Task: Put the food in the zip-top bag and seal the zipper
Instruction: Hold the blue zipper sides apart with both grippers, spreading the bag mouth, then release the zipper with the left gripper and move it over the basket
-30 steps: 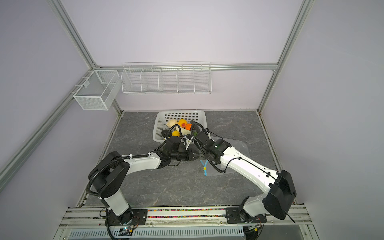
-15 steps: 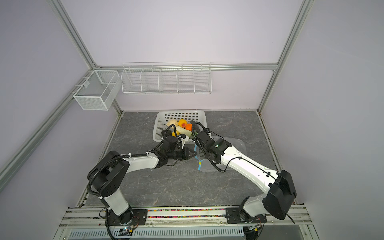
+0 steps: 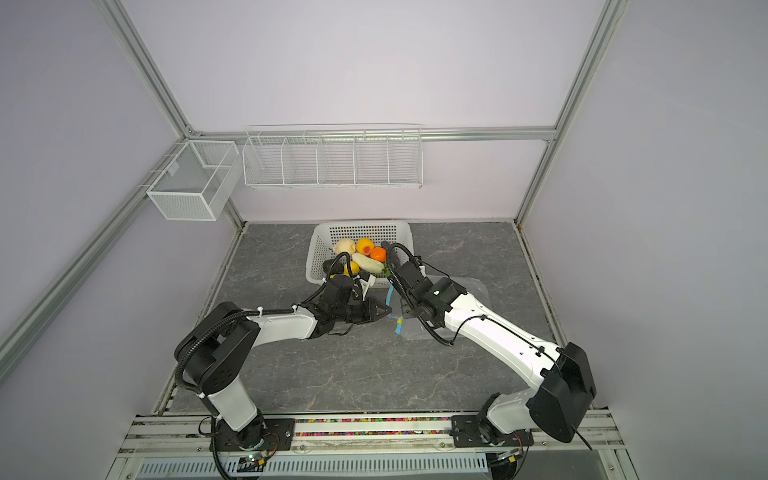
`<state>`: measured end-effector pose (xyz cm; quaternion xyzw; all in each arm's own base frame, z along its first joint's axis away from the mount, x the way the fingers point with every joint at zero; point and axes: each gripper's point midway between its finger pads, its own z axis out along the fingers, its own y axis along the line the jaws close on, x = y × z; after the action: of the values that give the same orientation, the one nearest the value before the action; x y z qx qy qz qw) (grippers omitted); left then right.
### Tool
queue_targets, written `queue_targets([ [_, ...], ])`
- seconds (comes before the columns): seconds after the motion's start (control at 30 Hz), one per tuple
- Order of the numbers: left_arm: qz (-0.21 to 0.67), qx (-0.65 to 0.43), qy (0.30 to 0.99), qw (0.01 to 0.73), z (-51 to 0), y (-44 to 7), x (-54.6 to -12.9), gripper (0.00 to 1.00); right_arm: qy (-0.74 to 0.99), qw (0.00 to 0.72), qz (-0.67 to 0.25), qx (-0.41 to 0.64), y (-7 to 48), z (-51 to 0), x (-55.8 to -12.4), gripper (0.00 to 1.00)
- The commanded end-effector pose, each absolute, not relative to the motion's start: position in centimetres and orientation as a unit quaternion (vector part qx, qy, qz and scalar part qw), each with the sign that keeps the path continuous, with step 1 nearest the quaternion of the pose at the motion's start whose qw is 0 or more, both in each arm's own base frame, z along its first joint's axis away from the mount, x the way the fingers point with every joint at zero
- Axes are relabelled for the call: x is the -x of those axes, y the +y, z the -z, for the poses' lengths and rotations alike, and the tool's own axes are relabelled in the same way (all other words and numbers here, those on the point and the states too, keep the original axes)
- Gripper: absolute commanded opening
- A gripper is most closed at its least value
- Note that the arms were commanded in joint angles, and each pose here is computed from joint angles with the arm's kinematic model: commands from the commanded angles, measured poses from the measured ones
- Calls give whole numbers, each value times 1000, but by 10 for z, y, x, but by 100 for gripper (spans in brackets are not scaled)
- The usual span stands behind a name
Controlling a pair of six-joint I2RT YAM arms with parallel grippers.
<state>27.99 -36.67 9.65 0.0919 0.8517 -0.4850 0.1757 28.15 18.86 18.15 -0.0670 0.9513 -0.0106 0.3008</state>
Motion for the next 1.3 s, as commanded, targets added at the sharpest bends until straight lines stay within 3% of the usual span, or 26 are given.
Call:
queue_targets([
  [0.0,476,-97,855,182,-99,-364,-281,4,951,302,7,66,185,-182,-280,6],
  [0.57,471,-125,843,228,-144,-376,-285,37,957,280,-12,73,200,-165,-279,6],
  [0.83,463,-118,841,254,-164,-369,-291,45,958,275,-10,74,202,-162,-280,6],
  [1.13,388,-87,866,304,-186,-330,-319,54,958,275,-12,75,203,-162,-280,6],
  [1.27,326,-72,885,324,-196,-306,-341,67,958,278,-16,77,204,-163,-280,6],
])
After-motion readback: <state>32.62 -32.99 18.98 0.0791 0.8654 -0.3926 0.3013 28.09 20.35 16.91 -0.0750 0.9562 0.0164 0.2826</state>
